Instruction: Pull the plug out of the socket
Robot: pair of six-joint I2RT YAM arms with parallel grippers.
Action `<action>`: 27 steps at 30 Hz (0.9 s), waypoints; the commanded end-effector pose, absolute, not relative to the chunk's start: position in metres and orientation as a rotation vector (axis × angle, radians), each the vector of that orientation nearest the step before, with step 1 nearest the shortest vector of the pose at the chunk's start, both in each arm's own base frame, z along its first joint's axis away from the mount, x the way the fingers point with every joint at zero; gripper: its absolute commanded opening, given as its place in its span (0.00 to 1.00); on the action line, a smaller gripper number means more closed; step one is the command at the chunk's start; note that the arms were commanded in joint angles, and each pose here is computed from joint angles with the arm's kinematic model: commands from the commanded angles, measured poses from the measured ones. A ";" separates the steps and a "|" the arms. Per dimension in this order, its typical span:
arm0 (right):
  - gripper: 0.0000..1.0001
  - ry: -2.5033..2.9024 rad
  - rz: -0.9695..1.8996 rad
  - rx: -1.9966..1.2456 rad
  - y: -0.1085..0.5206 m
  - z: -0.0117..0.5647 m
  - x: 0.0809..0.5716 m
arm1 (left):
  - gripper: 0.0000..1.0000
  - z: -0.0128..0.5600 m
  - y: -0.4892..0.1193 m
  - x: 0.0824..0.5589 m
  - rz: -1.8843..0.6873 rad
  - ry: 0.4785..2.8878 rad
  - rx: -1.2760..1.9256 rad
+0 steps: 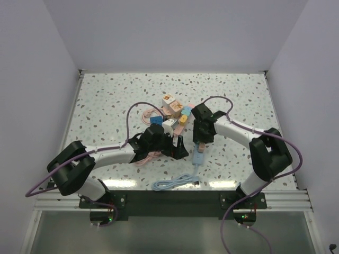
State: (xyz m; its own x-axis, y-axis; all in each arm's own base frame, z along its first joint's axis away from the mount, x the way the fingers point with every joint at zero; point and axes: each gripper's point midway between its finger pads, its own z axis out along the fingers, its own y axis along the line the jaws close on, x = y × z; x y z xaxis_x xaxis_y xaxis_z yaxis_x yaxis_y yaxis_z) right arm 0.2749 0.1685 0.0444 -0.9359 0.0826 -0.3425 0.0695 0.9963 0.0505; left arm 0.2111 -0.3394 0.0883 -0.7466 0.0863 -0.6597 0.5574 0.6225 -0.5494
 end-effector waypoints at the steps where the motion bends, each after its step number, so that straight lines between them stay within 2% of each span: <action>1: 0.15 2.719 0.133 0.170 0.166 0.064 0.285 | 1.00 0.095 -0.349 0.213 -1.092 2.202 0.503; 2: 0.04 2.710 0.218 0.177 0.171 0.073 0.282 | 1.00 0.092 -0.350 0.213 -1.095 2.205 0.506; 4: 0.00 2.691 0.335 0.214 0.172 0.075 0.283 | 1.00 0.093 -0.354 0.212 -1.123 2.189 0.523; 9: 0.00 2.666 0.644 0.290 0.180 0.078 0.279 | 1.00 0.092 -0.373 0.212 -1.214 2.155 0.581; 13: 0.00 2.620 0.775 0.279 0.189 0.083 0.280 | 1.00 0.090 -0.389 0.216 -1.257 2.138 0.619; 20: 0.02 2.581 0.906 0.301 0.202 0.087 0.283 | 1.00 0.085 -0.409 0.211 -1.368 2.095 0.713; 27: 0.01 2.539 1.009 0.315 0.211 0.102 0.292 | 1.00 0.053 -0.398 0.210 -1.268 2.178 0.746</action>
State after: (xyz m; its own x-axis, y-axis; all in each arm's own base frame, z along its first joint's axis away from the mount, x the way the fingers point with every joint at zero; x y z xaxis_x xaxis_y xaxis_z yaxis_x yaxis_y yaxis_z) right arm 0.2768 0.1911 0.0649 -0.9128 0.3225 -0.2506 0.1253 0.8052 0.5796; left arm 0.2056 -0.3917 0.0468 -0.7637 0.1927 -0.6161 0.6289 0.4374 -0.6428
